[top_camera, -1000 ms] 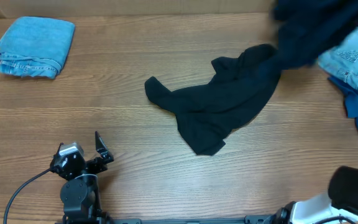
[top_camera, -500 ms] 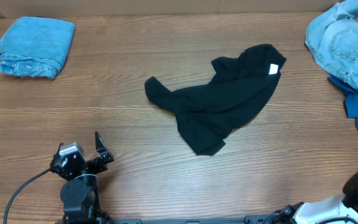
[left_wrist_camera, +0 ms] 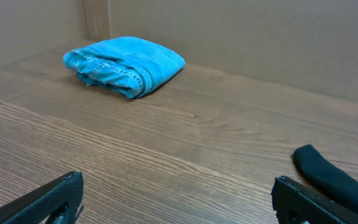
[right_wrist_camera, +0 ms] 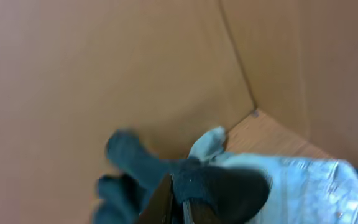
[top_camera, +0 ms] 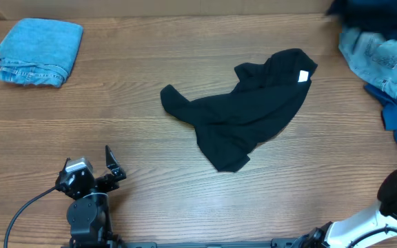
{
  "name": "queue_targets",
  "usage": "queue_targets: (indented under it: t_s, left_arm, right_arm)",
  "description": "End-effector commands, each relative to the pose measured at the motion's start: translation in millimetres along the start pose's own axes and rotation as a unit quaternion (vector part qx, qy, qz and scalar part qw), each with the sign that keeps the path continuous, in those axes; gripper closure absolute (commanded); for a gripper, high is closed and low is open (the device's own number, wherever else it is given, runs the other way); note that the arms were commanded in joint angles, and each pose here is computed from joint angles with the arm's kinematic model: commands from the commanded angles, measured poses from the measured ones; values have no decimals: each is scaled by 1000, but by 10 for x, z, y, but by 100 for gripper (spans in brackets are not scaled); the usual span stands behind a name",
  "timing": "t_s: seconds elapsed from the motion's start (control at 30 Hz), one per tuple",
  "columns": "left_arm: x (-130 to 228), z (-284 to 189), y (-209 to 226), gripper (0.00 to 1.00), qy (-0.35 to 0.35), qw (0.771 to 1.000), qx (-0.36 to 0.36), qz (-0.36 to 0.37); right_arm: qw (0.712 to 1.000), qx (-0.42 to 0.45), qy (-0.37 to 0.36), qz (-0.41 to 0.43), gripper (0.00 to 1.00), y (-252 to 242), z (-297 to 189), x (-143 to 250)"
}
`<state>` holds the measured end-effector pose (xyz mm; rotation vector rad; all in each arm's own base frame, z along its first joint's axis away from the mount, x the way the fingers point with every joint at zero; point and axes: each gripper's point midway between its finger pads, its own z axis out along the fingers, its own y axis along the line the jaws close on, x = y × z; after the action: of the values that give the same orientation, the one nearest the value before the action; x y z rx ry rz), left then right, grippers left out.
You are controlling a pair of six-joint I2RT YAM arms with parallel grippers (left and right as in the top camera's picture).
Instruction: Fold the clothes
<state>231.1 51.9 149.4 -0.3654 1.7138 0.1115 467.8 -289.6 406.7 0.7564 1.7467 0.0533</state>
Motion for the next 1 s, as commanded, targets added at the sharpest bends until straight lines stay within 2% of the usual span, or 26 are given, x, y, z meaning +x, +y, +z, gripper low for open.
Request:
queue_targets:
  t_s: [0.0, 0.07, 0.1, 0.13, 0.17, 0.2, 0.23, 0.4, 0.53, 0.67, 0.83, 0.97]
  left_arm:
    - [-15, -3, 30, 0, -6, 1000, -9, 8]
    - [-14, -3, 31, 0, -5, 1000, -9, 8]
    - [-15, -3, 30, 0, -6, 1000, -9, 8]
    - [-15, -3, 30, 0, -6, 1000, -9, 8]
    - [-12, -2, 31, 0, -5, 1000, -9, 8]
    - [-15, -3, 30, 0, -6, 1000, -9, 8]
    - [-15, -3, 30, 0, -6, 1000, -9, 8]
    - [-15, -3, 30, 0, -6, 1000, -9, 8]
    - [-15, -3, 30, 0, -6, 1000, -9, 8]
    - [-15, -3, 30, 0, -6, 1000, -9, 8]
    - [-15, -3, 30, 0, -6, 1000, -9, 8]
    - [-14, -3, 31, 0, -5, 1000, -9, 8]
  right_arm:
    - [999, 24, -40, -4, 96, -169, -136, -269]
    - [999, 31, -26, 0, 95, -212, -119, -198]
    - [999, 34, -17, 2, 87, -236, -102, -147]
    - [999, 37, -6, 5, 73, -265, -71, -87]
    - [999, 40, 4, 7, 37, -279, -43, -26]
    - [999, 42, 14, 10, 26, -298, -19, 30]
    - [999, 40, 26, 13, 24, -294, -13, 87]
    - [992, -94, 81, 23, 13, 229, -125, 270]
    - [973, -180, 141, 28, 12, 725, -308, 534]
    - [949, -186, 251, 28, 17, 1032, -438, 1169]
    - [902, -173, 389, -66, 19, 1485, -771, 2146]
    - [871, -154, 441, -153, 19, 1880, -1073, 2709]
